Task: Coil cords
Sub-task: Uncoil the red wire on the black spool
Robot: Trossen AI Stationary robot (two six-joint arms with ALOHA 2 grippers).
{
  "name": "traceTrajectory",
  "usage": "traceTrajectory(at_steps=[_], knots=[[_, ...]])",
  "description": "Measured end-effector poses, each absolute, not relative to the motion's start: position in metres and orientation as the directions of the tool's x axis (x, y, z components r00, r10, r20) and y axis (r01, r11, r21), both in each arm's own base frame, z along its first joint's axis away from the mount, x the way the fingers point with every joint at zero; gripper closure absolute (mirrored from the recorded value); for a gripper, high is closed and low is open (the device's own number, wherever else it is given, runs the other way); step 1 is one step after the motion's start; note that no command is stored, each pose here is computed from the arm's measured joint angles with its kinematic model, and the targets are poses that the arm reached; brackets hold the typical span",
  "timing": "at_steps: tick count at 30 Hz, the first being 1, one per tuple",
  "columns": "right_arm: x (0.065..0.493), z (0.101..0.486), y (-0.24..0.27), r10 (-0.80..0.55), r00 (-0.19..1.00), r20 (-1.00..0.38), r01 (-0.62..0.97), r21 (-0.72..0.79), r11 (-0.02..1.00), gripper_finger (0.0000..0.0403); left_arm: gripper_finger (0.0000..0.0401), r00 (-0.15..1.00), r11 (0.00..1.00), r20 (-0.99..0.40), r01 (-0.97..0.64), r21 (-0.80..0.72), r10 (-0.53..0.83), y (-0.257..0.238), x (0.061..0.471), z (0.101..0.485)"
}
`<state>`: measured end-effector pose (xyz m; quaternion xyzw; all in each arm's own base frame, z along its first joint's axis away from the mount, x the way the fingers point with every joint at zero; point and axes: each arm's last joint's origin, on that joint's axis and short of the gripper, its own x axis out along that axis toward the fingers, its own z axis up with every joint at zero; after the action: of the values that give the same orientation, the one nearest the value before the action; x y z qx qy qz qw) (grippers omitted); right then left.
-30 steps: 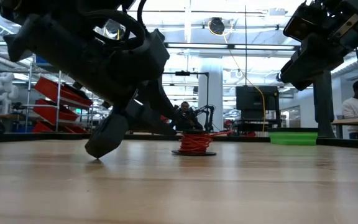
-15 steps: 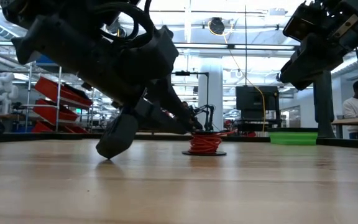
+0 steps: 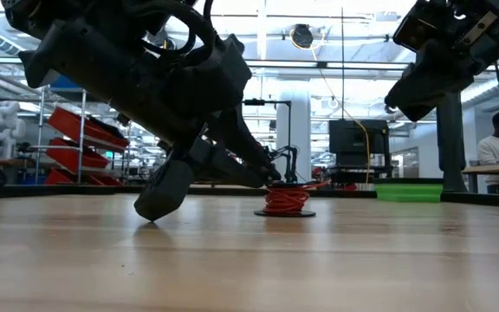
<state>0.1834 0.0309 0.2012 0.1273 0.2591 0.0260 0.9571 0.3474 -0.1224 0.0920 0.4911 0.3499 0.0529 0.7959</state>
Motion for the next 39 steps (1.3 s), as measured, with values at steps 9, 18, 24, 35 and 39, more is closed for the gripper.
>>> traceTrajectory(at_steps=[9, 18, 24, 35, 39], knots=[[0.183, 0.201, 0.031, 0.116, 0.865, -0.489, 0.015, 0.255, 0.967, 0.0403, 0.0265, 0.731, 0.429, -0.506, 0.317, 0.846, 0.458, -0.117, 0.359, 0.099], [0.183, 0.201, 0.031, 0.116, 0.864, -0.49, 0.01, 0.246, 0.969, 0.0403, 0.0268, 0.679, 0.45, -0.57, 0.373, 0.811, 0.464, -0.11, 0.365, 0.102], [0.183, 0.201, 0.031, 0.116, 0.864, -0.489, 0.009, 0.246, 0.969, 0.0403, 0.0306, 0.681, 0.447, -0.569, 0.376, 0.811, 0.461, -0.11, 0.365, 0.102], [0.183, 0.201, 0.031, 0.116, 0.864, -0.489, 0.008, 0.243, 0.97, 0.0403, 0.0382, 0.686, 0.461, -0.57, 0.367, 0.808, 0.452, -0.107, 0.367, 0.103], [0.183, 0.201, 0.031, 0.116, 0.864, -0.49, 0.007, 0.243, 0.97, 0.0403, 0.0397, 0.699, 0.463, -0.533, 0.316, 0.828, 0.477, -0.107, 0.369, 0.105]])
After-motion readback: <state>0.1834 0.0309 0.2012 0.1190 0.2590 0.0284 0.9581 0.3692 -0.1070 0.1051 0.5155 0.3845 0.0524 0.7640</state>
